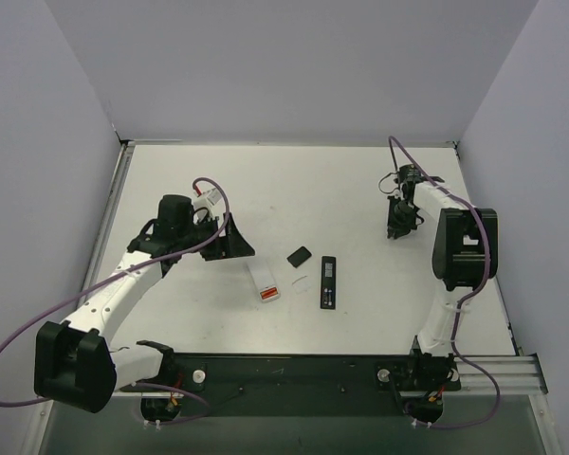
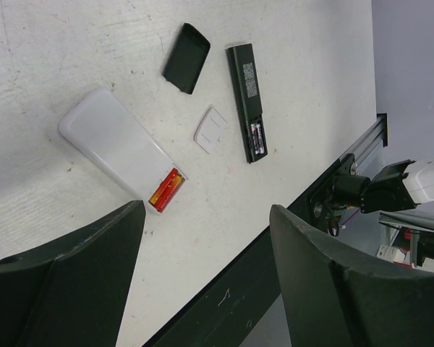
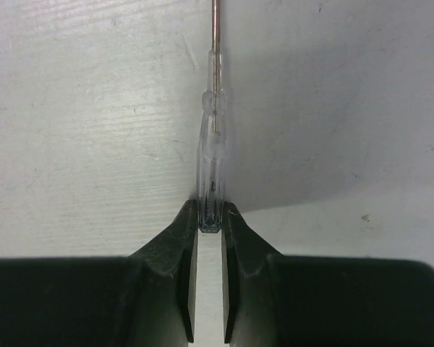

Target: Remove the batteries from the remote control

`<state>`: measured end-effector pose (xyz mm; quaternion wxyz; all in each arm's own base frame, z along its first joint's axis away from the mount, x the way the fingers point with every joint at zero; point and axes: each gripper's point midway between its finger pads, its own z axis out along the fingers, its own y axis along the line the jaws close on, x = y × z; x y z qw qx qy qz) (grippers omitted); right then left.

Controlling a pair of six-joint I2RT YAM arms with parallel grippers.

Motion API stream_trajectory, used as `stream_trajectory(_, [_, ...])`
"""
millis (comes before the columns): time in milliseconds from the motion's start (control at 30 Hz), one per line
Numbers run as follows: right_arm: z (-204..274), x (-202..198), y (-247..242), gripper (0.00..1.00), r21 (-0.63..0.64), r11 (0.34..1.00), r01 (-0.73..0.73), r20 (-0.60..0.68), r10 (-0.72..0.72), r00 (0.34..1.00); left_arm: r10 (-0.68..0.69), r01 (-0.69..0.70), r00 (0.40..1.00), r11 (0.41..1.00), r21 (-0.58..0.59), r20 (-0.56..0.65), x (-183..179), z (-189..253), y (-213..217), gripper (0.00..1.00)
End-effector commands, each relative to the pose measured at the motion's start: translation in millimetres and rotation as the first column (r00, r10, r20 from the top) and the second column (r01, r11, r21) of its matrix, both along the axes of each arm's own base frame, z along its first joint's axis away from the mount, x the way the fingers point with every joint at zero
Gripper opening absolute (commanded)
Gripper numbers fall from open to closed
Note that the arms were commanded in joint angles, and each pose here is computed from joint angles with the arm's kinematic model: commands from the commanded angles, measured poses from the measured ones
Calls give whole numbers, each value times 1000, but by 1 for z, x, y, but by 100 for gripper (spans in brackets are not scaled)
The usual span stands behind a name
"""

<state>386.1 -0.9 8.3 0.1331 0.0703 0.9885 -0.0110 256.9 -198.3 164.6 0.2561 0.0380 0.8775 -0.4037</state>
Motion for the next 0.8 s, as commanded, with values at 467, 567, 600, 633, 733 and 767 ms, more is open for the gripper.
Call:
stream_trajectory(467, [95,-127,181,0,336,781,-527,333,424,842,-26,37,997,988,-151,70,9,39,-20,70])
stream_trajectory(567, [110,-144,198,0,326,744,-584,384,460,801,-20,31,998,979,-201,55,14,45,-27,69])
stream_trajectory(600, [117,-155,209,0,330,713,-618,403,486,775,-26,35,999,975,-219,47,15,48,-29,69])
stream_trajectory(633, [120,-161,216,0,343,698,-629,413,489,768,-20,27,999,970,-241,33,19,50,-33,66])
stream_trajectory(733, [131,-177,238,0,387,642,-662,460,488,742,-47,62,997,957,-283,59,24,64,-47,64])
stream_trajectory(767, [136,-178,244,0,396,627,-671,485,478,733,-67,84,996,952,-294,66,20,68,-53,64])
